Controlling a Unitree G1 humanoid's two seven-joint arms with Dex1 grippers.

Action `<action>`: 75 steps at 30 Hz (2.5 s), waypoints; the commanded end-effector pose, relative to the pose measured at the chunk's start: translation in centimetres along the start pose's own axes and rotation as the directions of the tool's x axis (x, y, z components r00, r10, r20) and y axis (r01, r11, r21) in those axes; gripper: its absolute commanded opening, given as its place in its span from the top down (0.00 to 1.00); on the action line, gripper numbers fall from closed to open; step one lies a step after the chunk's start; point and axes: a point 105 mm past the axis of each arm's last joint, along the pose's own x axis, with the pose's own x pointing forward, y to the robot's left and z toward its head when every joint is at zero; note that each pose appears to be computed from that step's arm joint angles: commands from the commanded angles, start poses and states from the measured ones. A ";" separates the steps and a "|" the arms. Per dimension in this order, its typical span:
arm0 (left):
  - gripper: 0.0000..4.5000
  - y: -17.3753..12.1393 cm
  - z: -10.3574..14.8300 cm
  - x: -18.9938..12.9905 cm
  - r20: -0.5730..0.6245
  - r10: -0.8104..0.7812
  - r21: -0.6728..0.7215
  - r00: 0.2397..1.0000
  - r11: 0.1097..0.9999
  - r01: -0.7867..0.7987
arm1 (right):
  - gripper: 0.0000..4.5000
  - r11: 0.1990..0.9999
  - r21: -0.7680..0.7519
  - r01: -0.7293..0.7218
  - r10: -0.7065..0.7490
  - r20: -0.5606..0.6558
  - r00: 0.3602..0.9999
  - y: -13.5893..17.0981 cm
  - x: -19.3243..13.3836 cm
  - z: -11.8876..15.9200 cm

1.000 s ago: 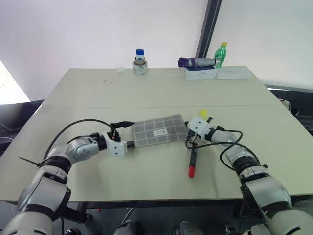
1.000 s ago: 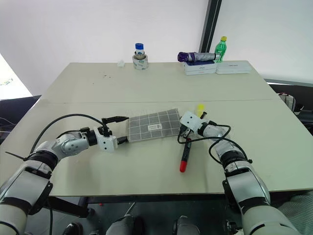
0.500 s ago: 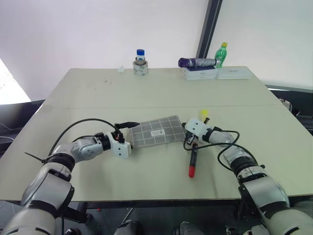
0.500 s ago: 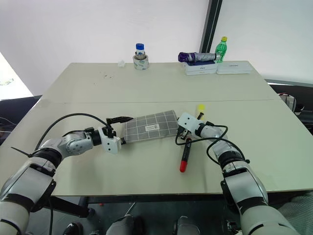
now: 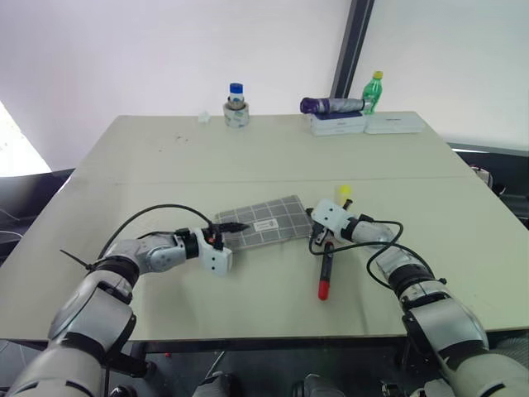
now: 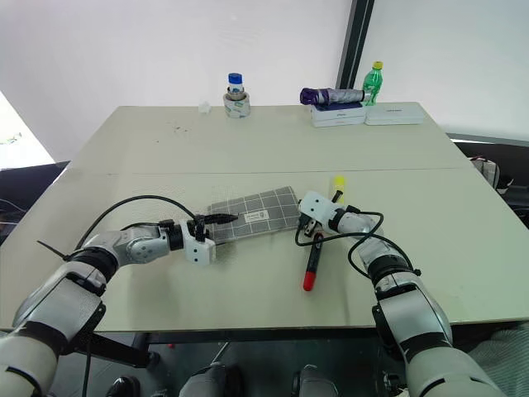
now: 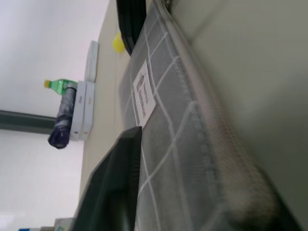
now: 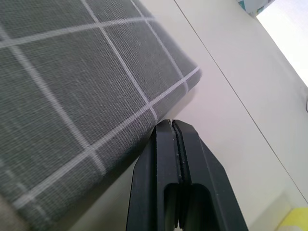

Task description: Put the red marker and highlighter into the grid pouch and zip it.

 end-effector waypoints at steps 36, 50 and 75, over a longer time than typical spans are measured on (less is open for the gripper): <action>1.00 3.0 1.5 -5.3 -0.198 0.334 -0.300 0.921 0.874 -0.382 | 0.01 0.856 0.502 -0.127 0.054 0.158 0.986 1.7 -4.0 5.4; 1.00 3.3 2.4 -5.4 -0.197 0.347 -0.279 0.917 0.877 -0.392 | 0.41 0.693 0.710 -0.126 -0.013 0.188 0.982 2.4 -1.4 6.7; 1.00 2.6 1.8 -3.1 -0.239 0.350 -0.306 0.906 0.858 -0.413 | 1.00 0.827 0.335 -0.451 0.307 0.403 0.862 11.4 -0.7 15.8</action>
